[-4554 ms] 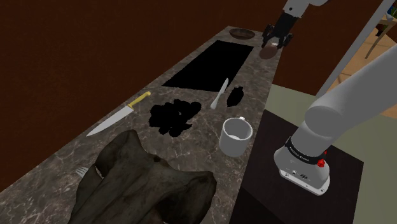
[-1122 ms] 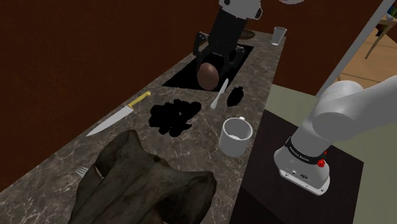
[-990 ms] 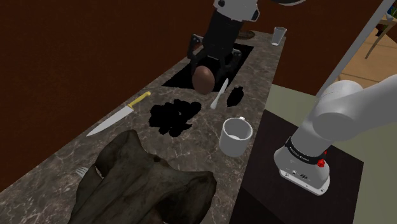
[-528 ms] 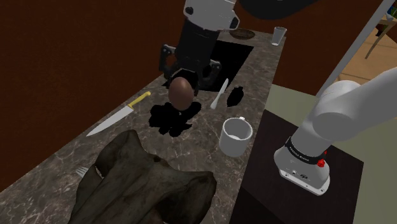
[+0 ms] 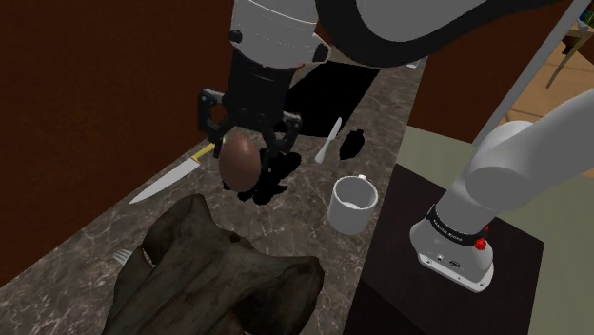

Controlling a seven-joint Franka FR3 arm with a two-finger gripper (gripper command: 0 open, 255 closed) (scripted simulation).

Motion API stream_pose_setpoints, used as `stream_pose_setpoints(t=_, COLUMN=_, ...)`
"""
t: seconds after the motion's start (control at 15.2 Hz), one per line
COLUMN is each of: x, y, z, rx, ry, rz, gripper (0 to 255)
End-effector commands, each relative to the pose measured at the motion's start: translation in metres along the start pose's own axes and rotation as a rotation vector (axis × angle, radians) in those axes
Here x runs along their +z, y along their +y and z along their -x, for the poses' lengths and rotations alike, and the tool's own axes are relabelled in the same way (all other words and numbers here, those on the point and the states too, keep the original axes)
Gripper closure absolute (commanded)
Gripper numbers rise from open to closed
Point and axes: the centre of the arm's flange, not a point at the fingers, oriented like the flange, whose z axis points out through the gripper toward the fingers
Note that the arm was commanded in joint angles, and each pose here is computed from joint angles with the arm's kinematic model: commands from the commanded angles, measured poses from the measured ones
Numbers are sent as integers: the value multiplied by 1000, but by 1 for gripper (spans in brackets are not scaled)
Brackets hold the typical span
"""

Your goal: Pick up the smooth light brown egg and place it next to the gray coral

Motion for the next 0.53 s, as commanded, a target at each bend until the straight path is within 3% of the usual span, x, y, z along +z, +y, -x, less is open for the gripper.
stream_pose_setpoints(t=0.0, x=12, y=2, z=1, rx=0, ry=0, rz=-1, gripper=255)
stream_pose_setpoints(t=0.46, x=47, y=12, z=0, rx=0, ry=0, rz=-1, gripper=255)
